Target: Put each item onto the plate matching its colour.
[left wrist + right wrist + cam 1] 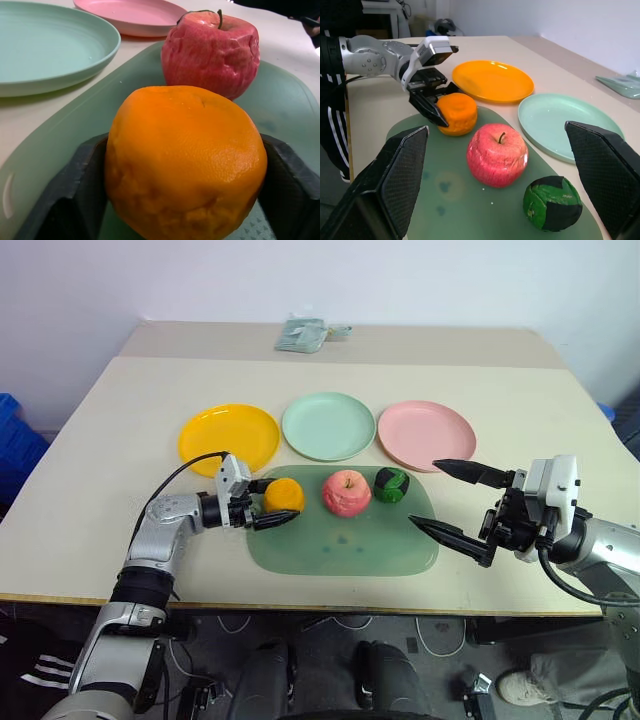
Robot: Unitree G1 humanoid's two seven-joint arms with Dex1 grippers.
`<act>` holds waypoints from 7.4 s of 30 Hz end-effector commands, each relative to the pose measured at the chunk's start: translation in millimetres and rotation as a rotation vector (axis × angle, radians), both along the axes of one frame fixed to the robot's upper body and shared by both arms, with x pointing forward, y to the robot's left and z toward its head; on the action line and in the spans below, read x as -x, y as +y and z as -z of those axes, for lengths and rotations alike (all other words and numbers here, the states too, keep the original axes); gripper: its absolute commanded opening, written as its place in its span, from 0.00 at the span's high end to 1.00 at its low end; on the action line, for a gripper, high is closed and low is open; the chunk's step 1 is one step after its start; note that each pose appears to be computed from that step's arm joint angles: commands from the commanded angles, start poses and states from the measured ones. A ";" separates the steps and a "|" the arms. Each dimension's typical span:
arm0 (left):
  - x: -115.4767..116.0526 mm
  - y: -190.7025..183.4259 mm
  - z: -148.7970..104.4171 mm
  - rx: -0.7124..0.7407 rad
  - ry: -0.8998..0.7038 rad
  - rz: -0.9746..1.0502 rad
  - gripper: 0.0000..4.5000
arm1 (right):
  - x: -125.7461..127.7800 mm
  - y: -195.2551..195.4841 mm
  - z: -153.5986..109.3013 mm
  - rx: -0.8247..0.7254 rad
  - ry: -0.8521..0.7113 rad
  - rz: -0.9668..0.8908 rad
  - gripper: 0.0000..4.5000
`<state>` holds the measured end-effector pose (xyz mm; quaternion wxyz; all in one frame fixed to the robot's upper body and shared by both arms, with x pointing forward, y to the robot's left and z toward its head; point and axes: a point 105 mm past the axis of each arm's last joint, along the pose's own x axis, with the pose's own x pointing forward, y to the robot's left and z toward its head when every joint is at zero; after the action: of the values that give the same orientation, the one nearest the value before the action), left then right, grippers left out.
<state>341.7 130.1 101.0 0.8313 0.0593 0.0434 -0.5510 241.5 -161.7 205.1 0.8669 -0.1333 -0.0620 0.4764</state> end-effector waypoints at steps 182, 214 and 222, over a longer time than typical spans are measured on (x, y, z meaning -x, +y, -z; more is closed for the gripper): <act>39.5 42.6 -87.4 0.054 -0.113 0.047 0.00 | -115.0 23.6 73.9 0.324 0.213 0.197 0.20; 43.1 71.9 -94.4 0.071 -0.153 -0.146 0.00 | -193.5 107.3 -44.9 -0.095 -0.129 0.203 0.01; 39.4 57.2 -90.2 0.107 -0.137 -0.122 0.00 | -88.7 49.8 -41.6 -0.175 0.048 -0.074 0.01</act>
<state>302.3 189.9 181.2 0.8700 0.0458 -0.0185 -0.4906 350.1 -110.2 244.2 0.8745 -0.0557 -0.0926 0.4729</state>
